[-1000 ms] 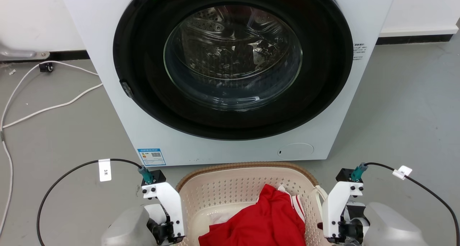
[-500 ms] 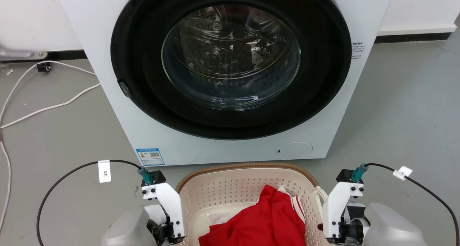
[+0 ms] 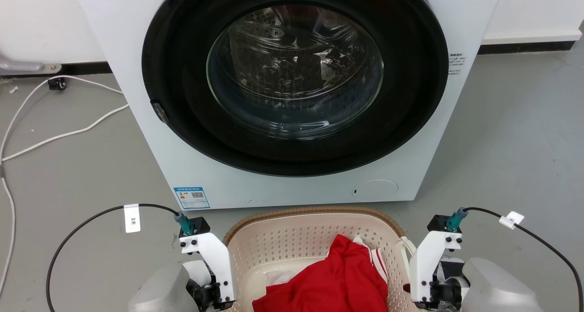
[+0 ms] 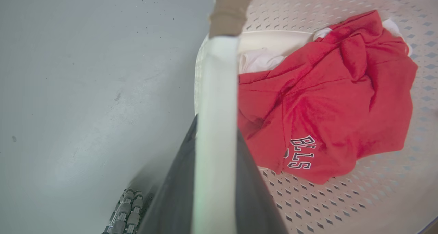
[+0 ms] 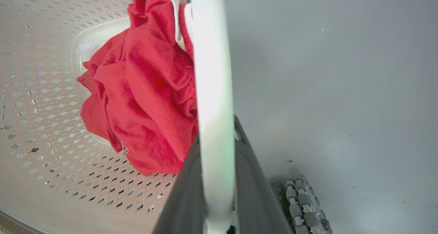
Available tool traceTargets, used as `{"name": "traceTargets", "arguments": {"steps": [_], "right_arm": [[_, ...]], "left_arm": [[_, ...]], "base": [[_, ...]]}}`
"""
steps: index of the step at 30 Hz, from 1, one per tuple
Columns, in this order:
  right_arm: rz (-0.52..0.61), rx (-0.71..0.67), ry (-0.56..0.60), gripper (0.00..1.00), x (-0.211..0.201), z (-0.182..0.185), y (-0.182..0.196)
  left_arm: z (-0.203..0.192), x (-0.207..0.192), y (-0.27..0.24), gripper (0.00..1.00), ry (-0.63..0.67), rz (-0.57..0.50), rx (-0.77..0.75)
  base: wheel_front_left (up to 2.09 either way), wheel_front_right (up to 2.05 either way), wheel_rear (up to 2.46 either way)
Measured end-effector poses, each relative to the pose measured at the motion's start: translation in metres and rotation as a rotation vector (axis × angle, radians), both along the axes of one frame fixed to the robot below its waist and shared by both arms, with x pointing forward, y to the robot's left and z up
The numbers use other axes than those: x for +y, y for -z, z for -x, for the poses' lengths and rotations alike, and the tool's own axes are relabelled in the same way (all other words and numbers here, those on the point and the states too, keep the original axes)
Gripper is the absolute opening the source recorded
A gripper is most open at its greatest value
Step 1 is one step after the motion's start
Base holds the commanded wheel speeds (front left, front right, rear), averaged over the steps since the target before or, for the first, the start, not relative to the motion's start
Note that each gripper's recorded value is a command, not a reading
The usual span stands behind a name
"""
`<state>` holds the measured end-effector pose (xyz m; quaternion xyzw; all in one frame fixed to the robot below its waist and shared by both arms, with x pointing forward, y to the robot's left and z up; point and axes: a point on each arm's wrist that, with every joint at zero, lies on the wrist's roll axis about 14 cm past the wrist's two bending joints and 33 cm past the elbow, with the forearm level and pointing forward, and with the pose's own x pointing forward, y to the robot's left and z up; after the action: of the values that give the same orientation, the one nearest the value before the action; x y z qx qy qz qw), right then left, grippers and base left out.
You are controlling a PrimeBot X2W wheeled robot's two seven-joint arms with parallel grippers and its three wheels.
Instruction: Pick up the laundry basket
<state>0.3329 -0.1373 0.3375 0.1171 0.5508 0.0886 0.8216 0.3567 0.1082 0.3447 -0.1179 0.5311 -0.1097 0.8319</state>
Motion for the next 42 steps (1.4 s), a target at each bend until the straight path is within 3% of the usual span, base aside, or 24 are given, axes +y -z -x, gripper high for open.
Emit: {"name": "traceTargets", "arguments": {"steps": [42], "right_arm": [[-0.01, 0.017, 0.003, 0.0, 0.0023, 0.0, 0.0029]], "left_arm": [[0.0014, 0.0001, 0.0048, 0.0, -0.013, 0.009, 0.007]], "base": [[0.0, 0.0, 0.0]]}}
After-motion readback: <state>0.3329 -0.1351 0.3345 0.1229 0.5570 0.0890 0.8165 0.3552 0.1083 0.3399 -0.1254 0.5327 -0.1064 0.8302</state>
